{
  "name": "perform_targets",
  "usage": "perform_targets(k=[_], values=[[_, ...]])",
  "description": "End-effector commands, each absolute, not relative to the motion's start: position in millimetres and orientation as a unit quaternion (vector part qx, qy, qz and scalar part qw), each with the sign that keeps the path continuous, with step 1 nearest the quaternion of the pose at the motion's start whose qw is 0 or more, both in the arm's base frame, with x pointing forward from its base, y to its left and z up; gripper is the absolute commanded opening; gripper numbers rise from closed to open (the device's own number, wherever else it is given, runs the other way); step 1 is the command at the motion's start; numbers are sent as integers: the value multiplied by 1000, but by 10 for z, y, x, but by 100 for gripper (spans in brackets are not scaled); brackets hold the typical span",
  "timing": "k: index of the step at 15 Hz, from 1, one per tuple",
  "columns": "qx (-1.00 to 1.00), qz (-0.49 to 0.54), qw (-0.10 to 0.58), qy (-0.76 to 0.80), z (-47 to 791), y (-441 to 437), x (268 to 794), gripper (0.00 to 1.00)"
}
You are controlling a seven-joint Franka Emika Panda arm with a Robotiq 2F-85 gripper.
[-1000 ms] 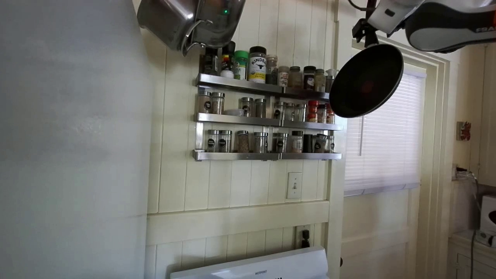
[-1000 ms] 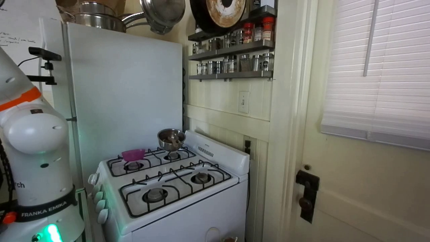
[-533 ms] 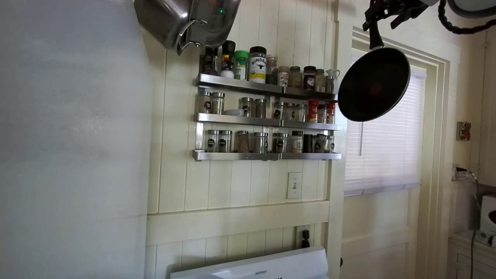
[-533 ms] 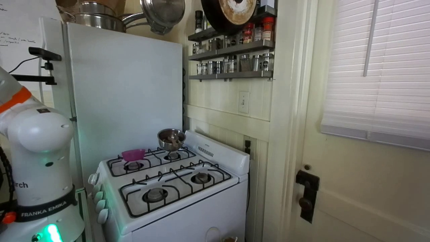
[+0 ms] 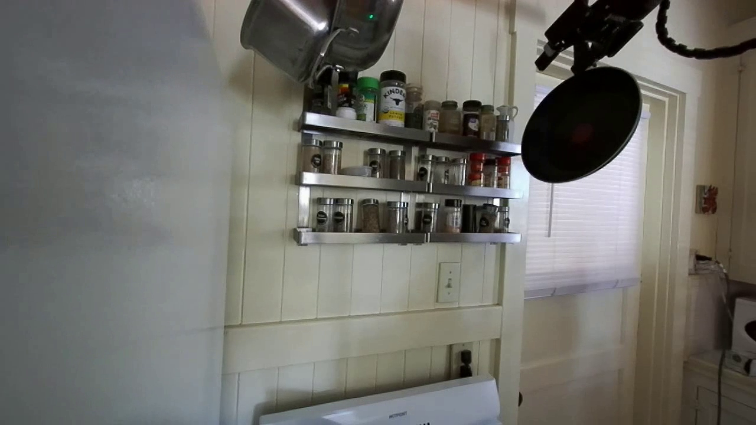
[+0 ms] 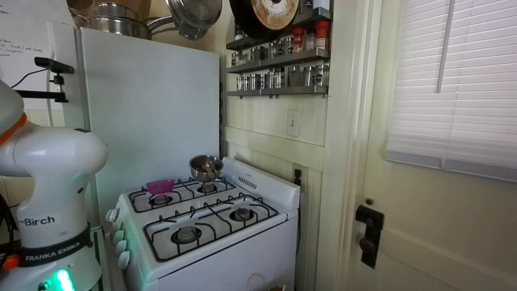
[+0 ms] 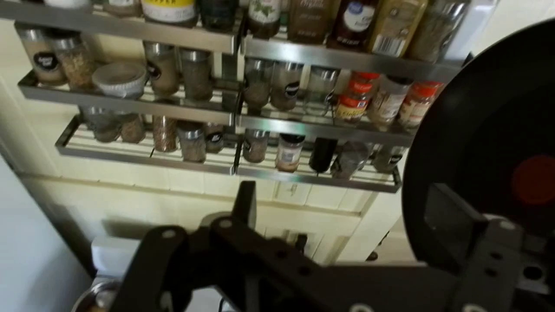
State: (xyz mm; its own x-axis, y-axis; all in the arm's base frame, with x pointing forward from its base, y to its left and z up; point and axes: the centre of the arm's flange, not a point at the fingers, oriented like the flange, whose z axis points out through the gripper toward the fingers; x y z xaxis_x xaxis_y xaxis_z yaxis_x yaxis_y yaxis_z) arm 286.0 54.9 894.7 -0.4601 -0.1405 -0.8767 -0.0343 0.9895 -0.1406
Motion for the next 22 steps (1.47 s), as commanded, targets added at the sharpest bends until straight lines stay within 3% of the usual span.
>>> perform_targets(k=[1,3,5,14,22], values=[[-104,-37,440,891,8966,263,2746,100],[-132,-58,398,906,8845,251,2735,100],[-137,-103,401,900,8783,246,2727,100],[-114,-73,402,905,8659,486,2684,100],[-57,-167,233,956,8339,772,2419,100]])
